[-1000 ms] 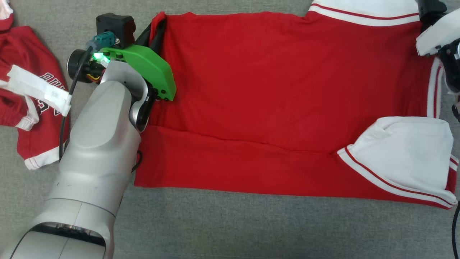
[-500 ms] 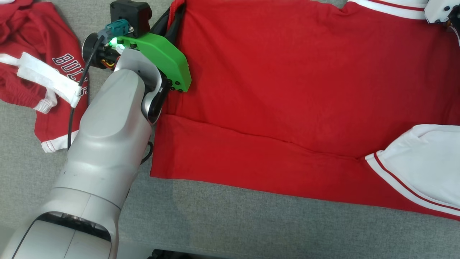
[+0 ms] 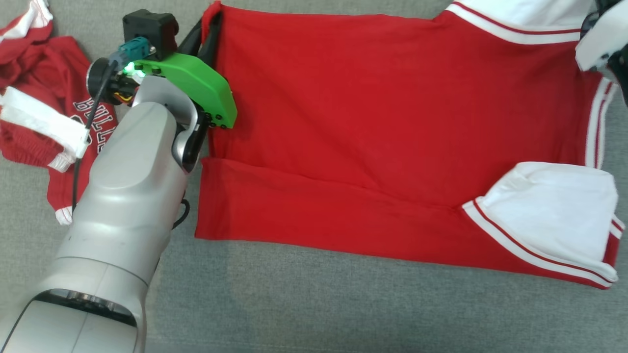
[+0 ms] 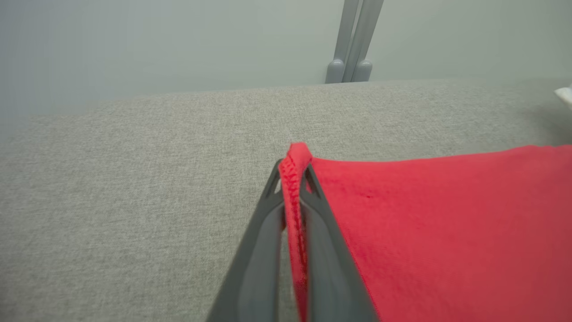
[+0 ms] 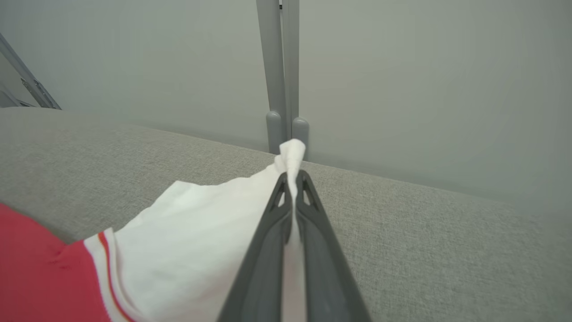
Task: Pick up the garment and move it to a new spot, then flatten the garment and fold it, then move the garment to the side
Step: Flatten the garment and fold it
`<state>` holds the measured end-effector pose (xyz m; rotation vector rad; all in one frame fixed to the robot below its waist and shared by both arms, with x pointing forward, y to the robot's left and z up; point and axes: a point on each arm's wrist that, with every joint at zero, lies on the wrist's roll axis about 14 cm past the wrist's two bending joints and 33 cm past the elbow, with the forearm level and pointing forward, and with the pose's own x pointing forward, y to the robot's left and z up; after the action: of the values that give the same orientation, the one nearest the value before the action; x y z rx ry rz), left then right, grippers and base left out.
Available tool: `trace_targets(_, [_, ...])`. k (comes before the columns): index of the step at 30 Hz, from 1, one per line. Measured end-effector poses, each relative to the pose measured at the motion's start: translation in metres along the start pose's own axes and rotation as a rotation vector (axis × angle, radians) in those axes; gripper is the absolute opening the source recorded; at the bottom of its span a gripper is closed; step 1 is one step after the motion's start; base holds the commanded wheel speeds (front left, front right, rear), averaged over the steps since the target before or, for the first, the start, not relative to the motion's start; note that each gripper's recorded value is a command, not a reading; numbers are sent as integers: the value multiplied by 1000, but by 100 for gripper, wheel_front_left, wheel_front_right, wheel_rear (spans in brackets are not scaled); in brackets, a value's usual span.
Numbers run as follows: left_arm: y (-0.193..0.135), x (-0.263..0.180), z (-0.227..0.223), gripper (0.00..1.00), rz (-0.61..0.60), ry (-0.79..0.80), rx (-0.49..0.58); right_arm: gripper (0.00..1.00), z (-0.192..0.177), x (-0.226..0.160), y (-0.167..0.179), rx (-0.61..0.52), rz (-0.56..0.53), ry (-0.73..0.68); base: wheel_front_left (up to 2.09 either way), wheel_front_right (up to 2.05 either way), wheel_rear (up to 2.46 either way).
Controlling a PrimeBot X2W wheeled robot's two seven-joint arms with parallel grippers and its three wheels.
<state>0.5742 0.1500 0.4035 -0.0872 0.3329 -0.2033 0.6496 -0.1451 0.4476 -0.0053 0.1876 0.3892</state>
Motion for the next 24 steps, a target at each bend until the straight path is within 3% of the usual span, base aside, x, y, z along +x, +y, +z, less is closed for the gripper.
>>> trace_targets(6, [-3,-8,26,0,-9,-78,19,0,9,-40,10,25,25,-73,0,0,0])
trace_targets(13, [-8,-34,5,0,-16,-86,2,0,-15,-105,32,118,40,-63,0,0,0])
trace_targets(23, [-19,-85,-20,0,2,-108,-39,0,-42,-192,48,268,-76,-85,0,0,0])
trace_targets(24, [-21,-90,-24,5,1,-101,-49,0,-46,-199,50,283,-89,-81,0,0,0])
